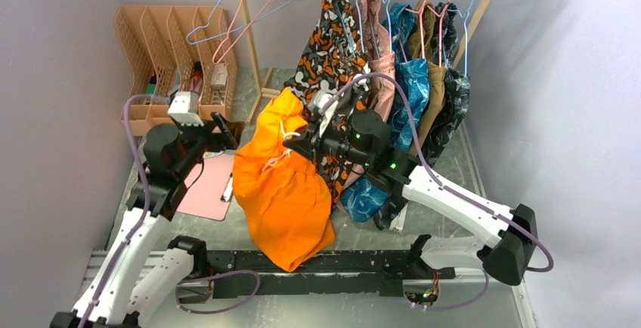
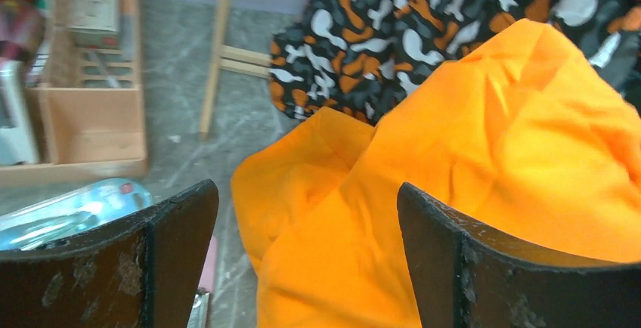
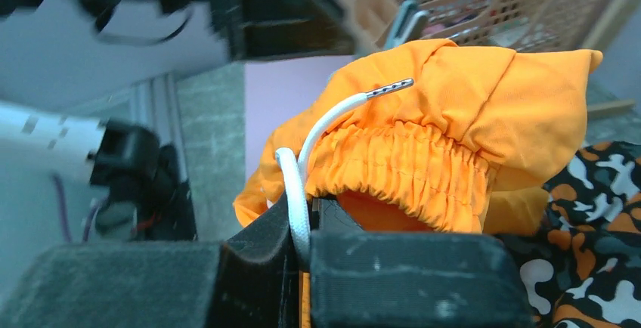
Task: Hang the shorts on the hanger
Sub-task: Adjust the shorts at the center of the board.
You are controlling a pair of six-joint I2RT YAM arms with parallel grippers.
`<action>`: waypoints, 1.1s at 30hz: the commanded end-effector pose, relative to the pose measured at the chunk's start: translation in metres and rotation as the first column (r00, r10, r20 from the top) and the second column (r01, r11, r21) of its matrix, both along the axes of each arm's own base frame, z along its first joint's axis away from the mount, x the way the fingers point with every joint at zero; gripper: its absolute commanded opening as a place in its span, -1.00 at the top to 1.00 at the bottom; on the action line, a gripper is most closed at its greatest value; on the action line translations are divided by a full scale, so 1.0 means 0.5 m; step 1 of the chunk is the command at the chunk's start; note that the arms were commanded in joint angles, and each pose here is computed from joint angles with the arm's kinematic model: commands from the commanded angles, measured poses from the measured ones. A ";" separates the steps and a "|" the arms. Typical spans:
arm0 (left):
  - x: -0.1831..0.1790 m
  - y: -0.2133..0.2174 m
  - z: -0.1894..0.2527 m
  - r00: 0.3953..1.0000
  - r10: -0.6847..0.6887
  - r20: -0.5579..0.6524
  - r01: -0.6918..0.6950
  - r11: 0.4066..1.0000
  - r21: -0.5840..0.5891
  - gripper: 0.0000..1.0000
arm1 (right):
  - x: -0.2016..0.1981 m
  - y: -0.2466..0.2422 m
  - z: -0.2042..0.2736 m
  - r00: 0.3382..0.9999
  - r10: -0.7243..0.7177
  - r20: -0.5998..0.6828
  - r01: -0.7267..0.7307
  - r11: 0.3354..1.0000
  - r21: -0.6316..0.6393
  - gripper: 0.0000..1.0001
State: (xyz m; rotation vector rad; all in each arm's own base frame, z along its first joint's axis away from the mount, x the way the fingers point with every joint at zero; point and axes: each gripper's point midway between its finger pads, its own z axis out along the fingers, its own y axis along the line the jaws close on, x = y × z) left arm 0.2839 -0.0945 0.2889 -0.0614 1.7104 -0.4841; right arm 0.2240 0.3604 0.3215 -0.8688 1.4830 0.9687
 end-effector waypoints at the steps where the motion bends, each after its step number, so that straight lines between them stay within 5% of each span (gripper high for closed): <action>1: -0.011 -0.080 0.069 0.973 -0.224 0.053 0.226 0.974 -0.029 -0.84 | -0.099 -0.001 -0.081 0.973 0.229 0.001 -0.225 0.959 -0.174 1.00; 7: -0.005 -0.029 0.020 0.995 -0.056 -0.086 0.051 0.997 -0.056 -0.86 | -0.211 0.016 -0.294 0.963 0.255 -0.086 -0.264 0.836 -0.482 0.97; 8: -0.008 -0.019 0.006 0.993 -0.031 -0.115 0.026 0.999 -0.048 -0.86 | -0.223 0.013 -0.312 0.960 0.257 -0.112 -0.278 0.821 -0.498 0.84; 12: -0.033 -0.002 -0.043 0.976 0.005 -0.219 -0.010 1.000 -0.021 -0.89 | -0.232 -0.003 -0.299 0.970 0.216 -0.116 -0.245 0.853 -0.462 -0.23; 14: -0.046 -0.002 -0.056 0.968 0.000 -0.252 -0.006 1.000 -0.020 -0.88 | -0.215 -0.015 -0.271 0.985 0.148 -0.085 -0.170 0.897 -0.408 -0.48; 20: -0.090 -0.026 -0.085 0.923 -0.083 -0.376 0.070 0.996 -0.049 -0.84 | -0.143 -0.055 -0.278 0.988 -0.129 -0.090 0.084 0.917 -0.390 -0.48; 33: -0.194 -0.065 -0.202 0.705 -0.209 -0.678 0.155 0.978 -0.141 -0.76 | -0.123 -0.056 -0.328 0.955 -0.227 -0.190 0.141 0.913 -0.383 -0.40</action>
